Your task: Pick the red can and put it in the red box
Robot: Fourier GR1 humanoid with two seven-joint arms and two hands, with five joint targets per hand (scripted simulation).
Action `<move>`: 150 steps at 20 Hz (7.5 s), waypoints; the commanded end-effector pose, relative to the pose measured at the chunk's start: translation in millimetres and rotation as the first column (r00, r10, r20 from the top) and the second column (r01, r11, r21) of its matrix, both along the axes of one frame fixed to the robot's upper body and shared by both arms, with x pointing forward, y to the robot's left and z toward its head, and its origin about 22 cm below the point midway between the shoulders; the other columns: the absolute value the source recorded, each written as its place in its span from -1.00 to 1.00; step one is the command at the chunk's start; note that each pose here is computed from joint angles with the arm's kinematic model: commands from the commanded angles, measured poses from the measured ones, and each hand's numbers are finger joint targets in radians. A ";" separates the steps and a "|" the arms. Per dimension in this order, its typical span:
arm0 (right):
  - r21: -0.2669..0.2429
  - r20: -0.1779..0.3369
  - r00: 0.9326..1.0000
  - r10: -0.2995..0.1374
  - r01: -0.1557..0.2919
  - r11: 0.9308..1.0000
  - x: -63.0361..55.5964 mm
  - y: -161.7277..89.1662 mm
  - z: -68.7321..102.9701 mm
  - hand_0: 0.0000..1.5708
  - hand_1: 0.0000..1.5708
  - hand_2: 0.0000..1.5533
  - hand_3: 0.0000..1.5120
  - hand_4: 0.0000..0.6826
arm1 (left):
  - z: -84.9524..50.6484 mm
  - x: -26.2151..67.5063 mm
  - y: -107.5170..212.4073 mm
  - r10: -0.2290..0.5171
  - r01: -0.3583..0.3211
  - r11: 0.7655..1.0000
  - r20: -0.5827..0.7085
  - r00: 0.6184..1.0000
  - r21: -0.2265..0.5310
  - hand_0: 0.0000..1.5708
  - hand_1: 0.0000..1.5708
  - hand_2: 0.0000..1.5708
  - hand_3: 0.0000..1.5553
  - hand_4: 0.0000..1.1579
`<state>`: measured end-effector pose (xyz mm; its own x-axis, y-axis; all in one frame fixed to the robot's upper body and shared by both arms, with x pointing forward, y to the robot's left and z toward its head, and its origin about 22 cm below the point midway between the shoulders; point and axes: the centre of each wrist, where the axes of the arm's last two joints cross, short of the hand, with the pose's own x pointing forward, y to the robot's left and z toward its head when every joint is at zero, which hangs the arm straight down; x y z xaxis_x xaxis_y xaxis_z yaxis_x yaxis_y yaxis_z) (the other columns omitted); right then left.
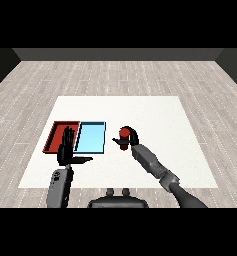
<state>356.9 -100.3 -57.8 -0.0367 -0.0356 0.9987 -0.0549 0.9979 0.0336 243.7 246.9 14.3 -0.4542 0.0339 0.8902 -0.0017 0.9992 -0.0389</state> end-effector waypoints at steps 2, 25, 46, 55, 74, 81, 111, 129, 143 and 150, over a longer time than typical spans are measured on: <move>-0.056 0.032 0.999 0.023 -0.022 0.998 10.1 -2.7 6.4 0.83 0.83 0.85 0.82 0.75 | 11.9 7.7 0.5 -0.021 0.021 1.000 -0.003 1.000 0.006 -1.00 -1.00 -1.00 -1.00 -1.00; -0.006 0.305 0.952 0.035 -0.035 0.999 -41.8 6.7 91.8 0.84 0.84 0.85 0.84 0.91 | 8.1 7.5 -63.2 -0.155 0.156 0.988 -0.100 0.983 0.009 -1.00 -1.00 -1.00 -1.00 -1.00; 0.026 0.315 0.948 0.047 -0.058 0.998 -66.7 25.0 102.1 0.86 0.86 0.86 0.83 0.87 | -30.2 12.3 -130.8 -0.269 0.264 0.963 -0.254 0.929 -0.051 -1.00 -1.00 -1.00 -1.00 -1.00; 0.054 0.307 0.950 0.057 -0.078 0.995 -50.7 22.6 109.7 0.82 0.82 0.85 0.82 0.85 | -24.5 26.4 -133.2 -0.282 0.282 0.958 -0.279 0.918 -0.039 -1.00 -1.00 -1.00 -1.00 -1.00; 0.047 0.293 0.946 0.141 -0.161 0.986 -81.9 71.9 95.7 0.88 0.88 0.88 0.81 0.88 | -25.5 24.8 -161.5 -0.318 0.311 0.948 -0.237 0.918 -0.067 -1.00 -1.00 -1.00 -1.00 -0.73; 0.041 0.312 0.939 0.142 -0.163 0.986 -78.0 73.1 103.8 0.79 0.79 0.86 0.81 0.84 | -31.8 43.4 -153.5 -0.088 0.070 0.995 -0.314 0.945 -0.069 0.69 0.69 0.80 0.74 0.64; 0.035 0.293 0.948 0.121 -0.137 0.990 -67.4 57.8 104.3 -1.00 -1.00 -1.00 -1.00 -1.00 | -24.6 63.7 -143.2 0.057 -0.049 0.998 -0.292 0.955 0.036 1.00 1.00 1.00 0.93 0.96; 0.096 0.389 0.917 -0.088 0.055 0.994 -108.6 -80.3 115.2 -1.00 -1.00 -1.00 -1.00 -1.00 | 5.3 66.9 -54.2 0.250 -0.203 0.951 -0.192 0.949 0.234 1.00 1.00 1.00 0.89 0.94; -0.002 0.282 0.930 -0.233 0.244 0.970 -113.7 -151.4 79.3 -1.00 -1.00 -1.00 -1.00 -1.00 | -9.3 101.1 94.4 0.563 -0.386 0.783 -0.294 0.772 0.487 1.00 1.00 0.98 0.89 0.90; -0.057 0.260 0.934 -0.244 0.267 0.962 -95.2 -160.4 73.0 -1.00 -1.00 -1.00 -1.00 -1.00 | -32.5 125.4 100.8 0.637 -0.372 0.731 -0.377 0.672 0.572 1.00 1.00 0.99 0.92 0.83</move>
<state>249.0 -259.0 21.2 -0.2968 0.0685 0.9525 0.1936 0.9810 -0.0102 357.5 343.0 -15.0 0.1821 -0.4771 0.8598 -0.4001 0.7628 0.5080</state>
